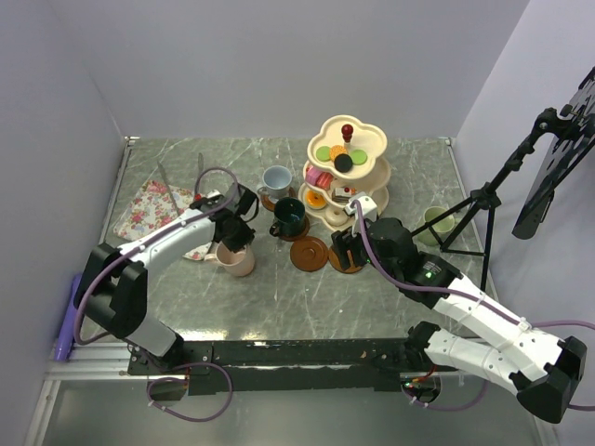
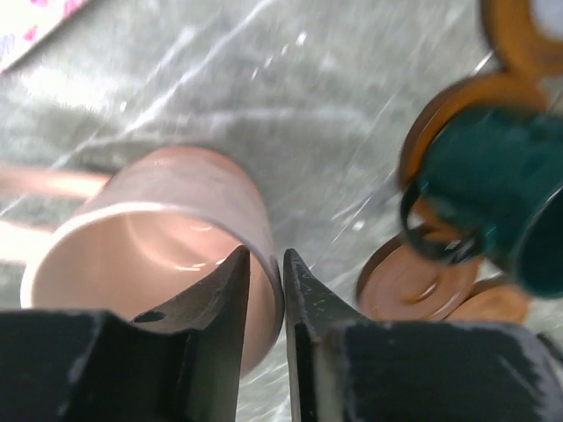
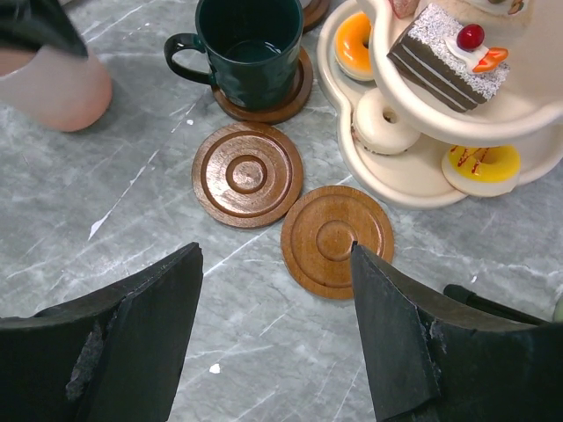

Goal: Serve the afternoon tea
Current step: Pick up the cup at the center of the board.

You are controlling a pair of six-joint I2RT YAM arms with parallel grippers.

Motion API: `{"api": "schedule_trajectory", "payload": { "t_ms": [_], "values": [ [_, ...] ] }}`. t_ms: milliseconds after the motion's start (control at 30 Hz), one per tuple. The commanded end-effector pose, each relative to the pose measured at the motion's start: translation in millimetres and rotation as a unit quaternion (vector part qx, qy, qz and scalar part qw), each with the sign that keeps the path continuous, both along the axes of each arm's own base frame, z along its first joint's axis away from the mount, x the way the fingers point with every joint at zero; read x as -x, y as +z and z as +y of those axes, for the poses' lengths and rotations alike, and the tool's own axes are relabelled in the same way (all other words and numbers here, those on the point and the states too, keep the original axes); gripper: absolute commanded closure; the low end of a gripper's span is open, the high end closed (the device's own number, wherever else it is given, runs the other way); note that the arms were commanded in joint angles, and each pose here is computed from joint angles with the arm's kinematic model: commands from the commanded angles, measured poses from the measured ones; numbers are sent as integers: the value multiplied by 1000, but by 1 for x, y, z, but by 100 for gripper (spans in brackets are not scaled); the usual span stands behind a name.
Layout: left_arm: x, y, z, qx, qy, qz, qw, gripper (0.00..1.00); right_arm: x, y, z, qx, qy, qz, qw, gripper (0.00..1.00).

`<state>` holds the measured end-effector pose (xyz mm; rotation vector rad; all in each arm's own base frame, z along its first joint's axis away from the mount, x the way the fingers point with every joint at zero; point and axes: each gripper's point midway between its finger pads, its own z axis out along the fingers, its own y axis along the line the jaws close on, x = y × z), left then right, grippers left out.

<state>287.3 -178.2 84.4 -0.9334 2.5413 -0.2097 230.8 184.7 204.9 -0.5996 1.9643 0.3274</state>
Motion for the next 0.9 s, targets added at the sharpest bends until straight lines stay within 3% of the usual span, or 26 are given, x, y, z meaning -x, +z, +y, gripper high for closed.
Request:
{"api": "schedule_trajectory", "payload": {
  "t_ms": [0,167,300,400,567,733,867],
  "values": [
    [-34,16,-4,25,30,-42,998,72,-8,11,0,-12,-12,-21,1000,25],
    [-42,19,-4,-10,-35,-46,998,57,-10,13,-2,-5,-14,-27,1000,25],
    [-44,36,-13,-21,-145,-74,986,33,-10,8,-4,-3,-16,-22,1000,25],
    [-34,33,-8,-54,-204,-49,976,30,-11,7,-3,-4,-16,-22,1000,25],
    [-15,30,-4,-85,-258,-27,962,32,-14,7,0,-1,-13,-22,1000,25],
    [4,18,-6,-120,-290,3,950,41,-14,8,0,-2,-13,-21,1000,25],
    [12,11,-25,-116,-333,-1,936,61,-14,7,-1,-2,-14,-18,1000,25]
  ]
}}
